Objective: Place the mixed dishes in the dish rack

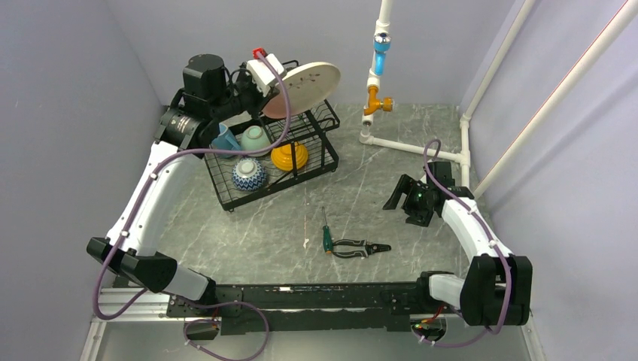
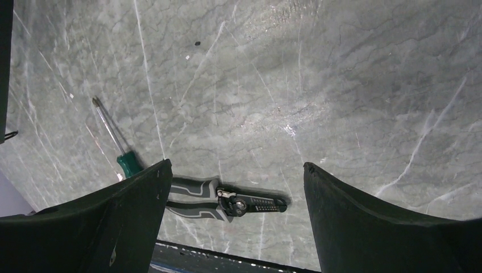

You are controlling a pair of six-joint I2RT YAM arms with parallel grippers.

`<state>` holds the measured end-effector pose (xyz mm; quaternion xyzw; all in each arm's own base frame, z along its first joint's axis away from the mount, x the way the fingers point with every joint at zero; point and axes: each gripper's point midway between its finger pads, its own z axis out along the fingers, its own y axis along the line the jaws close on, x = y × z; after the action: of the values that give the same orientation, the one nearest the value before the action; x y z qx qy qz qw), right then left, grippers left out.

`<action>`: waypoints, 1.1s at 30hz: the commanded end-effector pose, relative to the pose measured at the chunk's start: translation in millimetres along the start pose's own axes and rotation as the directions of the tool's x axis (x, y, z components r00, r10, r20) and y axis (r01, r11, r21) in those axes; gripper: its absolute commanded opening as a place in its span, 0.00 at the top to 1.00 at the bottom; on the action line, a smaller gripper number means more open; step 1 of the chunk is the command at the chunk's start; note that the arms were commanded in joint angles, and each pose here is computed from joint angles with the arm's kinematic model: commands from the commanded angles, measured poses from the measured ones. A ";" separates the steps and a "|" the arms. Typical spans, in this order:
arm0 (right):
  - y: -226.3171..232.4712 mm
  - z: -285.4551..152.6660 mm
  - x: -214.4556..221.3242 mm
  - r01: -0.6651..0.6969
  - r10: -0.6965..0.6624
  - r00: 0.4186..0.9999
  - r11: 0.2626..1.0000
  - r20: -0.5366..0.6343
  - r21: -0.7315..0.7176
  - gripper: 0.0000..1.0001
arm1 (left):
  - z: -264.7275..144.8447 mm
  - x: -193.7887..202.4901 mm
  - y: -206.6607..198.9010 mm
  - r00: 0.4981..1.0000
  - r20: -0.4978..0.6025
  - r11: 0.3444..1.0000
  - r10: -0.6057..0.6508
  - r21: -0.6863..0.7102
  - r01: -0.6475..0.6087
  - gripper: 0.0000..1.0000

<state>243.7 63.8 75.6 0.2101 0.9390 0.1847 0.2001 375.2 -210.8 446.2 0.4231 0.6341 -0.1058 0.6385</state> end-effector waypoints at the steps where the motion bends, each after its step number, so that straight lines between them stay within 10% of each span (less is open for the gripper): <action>1: 12.4 -3.1 -22.3 0.020 -0.019 0.998 1.000 0.056 -0.022 0.13 | -22.9 -62.6 9.5 0.959 0.260 0.993 0.116 -0.006 -0.119 1.00; 33: 23.6 -0.3 -20.2 0.039 -0.037 0.998 0.999 0.049 -0.029 0.13 | 15.2 -4.7 21.8 0.989 0.142 0.999 0.044 0.022 -0.047 1.00</action>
<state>250.2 74.3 77.7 0.1952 0.9422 0.1882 0.1967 396.9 -206.8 396.6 0.4367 0.6536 -0.1422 0.6016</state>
